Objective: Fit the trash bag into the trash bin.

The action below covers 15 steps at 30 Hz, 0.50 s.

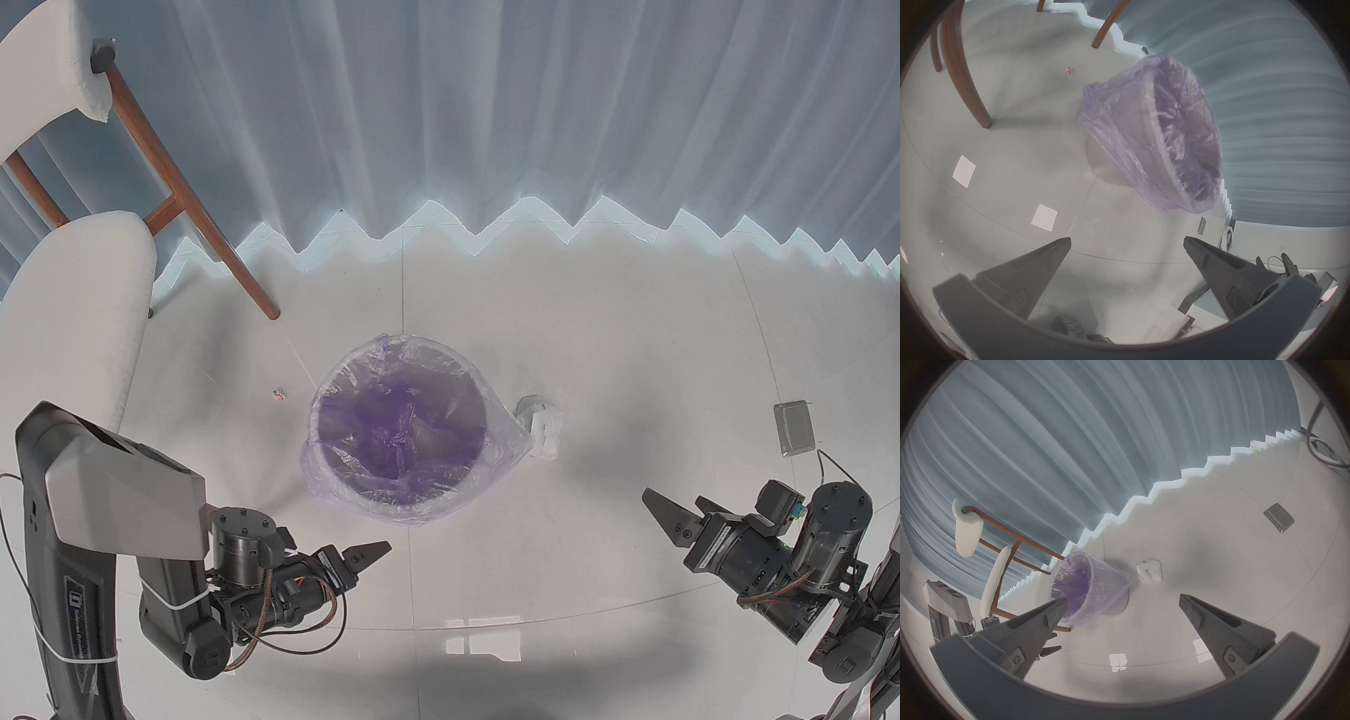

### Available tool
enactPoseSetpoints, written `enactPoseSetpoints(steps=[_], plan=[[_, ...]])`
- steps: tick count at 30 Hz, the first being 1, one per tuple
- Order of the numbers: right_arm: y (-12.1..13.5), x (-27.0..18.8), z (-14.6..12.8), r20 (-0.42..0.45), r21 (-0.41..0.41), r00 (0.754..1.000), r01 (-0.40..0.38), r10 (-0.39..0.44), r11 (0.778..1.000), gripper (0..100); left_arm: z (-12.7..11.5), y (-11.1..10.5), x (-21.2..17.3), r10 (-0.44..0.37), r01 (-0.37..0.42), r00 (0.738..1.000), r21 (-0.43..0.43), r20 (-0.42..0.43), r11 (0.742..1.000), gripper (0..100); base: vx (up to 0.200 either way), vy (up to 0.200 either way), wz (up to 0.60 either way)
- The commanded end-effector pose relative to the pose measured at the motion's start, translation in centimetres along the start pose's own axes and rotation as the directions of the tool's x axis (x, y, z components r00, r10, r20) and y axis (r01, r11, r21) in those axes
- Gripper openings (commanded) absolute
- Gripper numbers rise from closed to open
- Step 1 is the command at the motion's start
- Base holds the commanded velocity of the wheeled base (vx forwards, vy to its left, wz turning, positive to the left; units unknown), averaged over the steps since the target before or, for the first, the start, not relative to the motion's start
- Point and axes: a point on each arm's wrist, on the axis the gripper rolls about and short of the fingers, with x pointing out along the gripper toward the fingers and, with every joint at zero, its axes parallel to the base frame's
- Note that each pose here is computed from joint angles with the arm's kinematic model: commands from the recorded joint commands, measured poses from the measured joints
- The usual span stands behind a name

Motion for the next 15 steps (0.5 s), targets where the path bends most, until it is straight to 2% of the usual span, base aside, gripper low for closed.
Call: enactPoseSetpoints(steps=[1,6,9,15], plan=[[0.0,0.0,0.0,0.008,0.000,1.000,-0.006,0.006,1.000,100,-0.6,0.5,2.1,-0.002,0.003,1.000,0.007,-0.017,1.000,100,0.000,0.000,0.00],[0.1,0.0,0.1,0.011,0.001,1.000,-0.007,0.007,1.000,100,-0.9,-0.3,2.9,-0.030,0.030,0.999,0.026,-0.014,0.999,100,0.000,0.000,0.00],[0.0,-0.1,0.1,0.012,0.002,1.000,-0.004,0.004,1.000,100,-0.5,-0.7,3.6,-0.026,0.025,0.999,0.030,0.042,0.999,100,0.000,0.000,0.00],[0.0,-0.1,0.2,0.018,0.003,1.000,-0.001,0.000,1.000,100,-0.4,-0.8,4.5,-0.020,0.020,0.996,-0.001,0.082,1.000,100,0.000,0.000,0.00]])
